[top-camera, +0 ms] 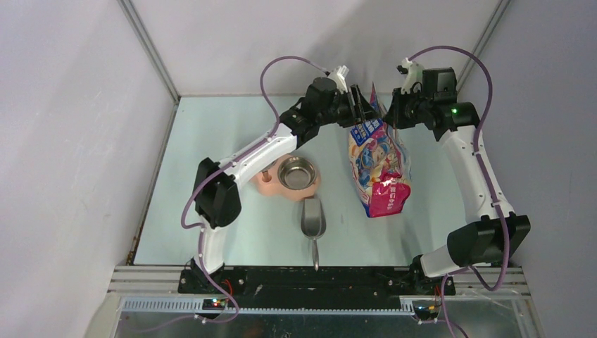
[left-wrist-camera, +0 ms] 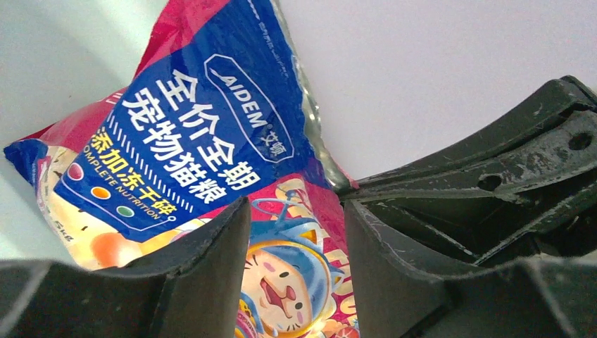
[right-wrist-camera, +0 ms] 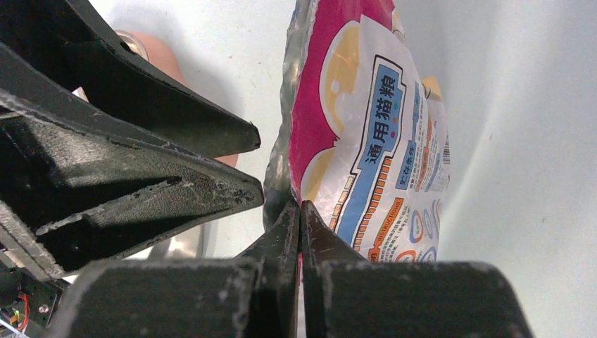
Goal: Serve the pet food
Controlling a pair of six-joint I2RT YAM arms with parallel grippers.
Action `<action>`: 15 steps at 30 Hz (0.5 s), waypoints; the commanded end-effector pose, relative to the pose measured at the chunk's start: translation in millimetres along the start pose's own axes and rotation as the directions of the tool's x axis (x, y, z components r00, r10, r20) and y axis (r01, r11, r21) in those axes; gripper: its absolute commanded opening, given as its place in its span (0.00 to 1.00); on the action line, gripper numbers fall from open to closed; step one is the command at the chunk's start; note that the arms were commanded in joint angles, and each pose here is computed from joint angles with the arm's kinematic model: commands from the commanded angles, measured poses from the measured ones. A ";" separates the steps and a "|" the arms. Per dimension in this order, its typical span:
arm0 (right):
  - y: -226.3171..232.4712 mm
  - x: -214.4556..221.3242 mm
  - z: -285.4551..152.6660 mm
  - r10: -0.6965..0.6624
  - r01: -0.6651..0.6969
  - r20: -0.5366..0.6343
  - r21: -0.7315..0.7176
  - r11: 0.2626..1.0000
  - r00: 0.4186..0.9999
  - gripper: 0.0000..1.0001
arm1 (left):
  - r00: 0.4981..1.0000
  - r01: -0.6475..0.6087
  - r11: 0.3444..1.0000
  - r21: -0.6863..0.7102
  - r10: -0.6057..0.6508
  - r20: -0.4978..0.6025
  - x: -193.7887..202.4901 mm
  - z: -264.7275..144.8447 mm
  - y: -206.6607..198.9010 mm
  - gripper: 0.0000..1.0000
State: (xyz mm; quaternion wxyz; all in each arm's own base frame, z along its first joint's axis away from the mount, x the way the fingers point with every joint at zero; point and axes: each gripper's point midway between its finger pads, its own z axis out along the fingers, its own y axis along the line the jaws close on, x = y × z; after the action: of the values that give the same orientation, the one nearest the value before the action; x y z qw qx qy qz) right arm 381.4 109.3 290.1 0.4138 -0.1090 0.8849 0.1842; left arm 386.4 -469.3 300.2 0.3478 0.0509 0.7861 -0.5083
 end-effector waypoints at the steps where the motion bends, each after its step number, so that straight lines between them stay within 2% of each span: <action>1: 3.5 13.1 -6.0 0.021 -0.021 -0.044 0.000 1.000 0.999 0.00 | 0.997 -0.027 1.000 -0.002 0.027 0.074 -23.5 -12.5 -20.5 0.55; 11: 6.1 14.1 -2.0 0.011 -0.011 -0.050 0.001 1.000 0.999 0.00 | 0.997 -0.021 0.998 0.051 0.017 0.078 -22.6 -6.6 -37.1 0.58; 15: 7.5 14.0 -0.9 0.010 -0.010 -0.051 -0.003 1.000 0.999 0.00 | 0.997 -0.024 0.999 0.021 0.022 0.078 -20.6 -3.5 -29.3 0.57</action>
State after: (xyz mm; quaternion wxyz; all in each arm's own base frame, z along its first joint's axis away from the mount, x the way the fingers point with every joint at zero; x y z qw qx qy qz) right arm 380.6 112.5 289.4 0.4130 -0.1122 0.8852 0.1821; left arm 385.0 -472.7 309.2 0.3578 0.0456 0.7844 -0.5046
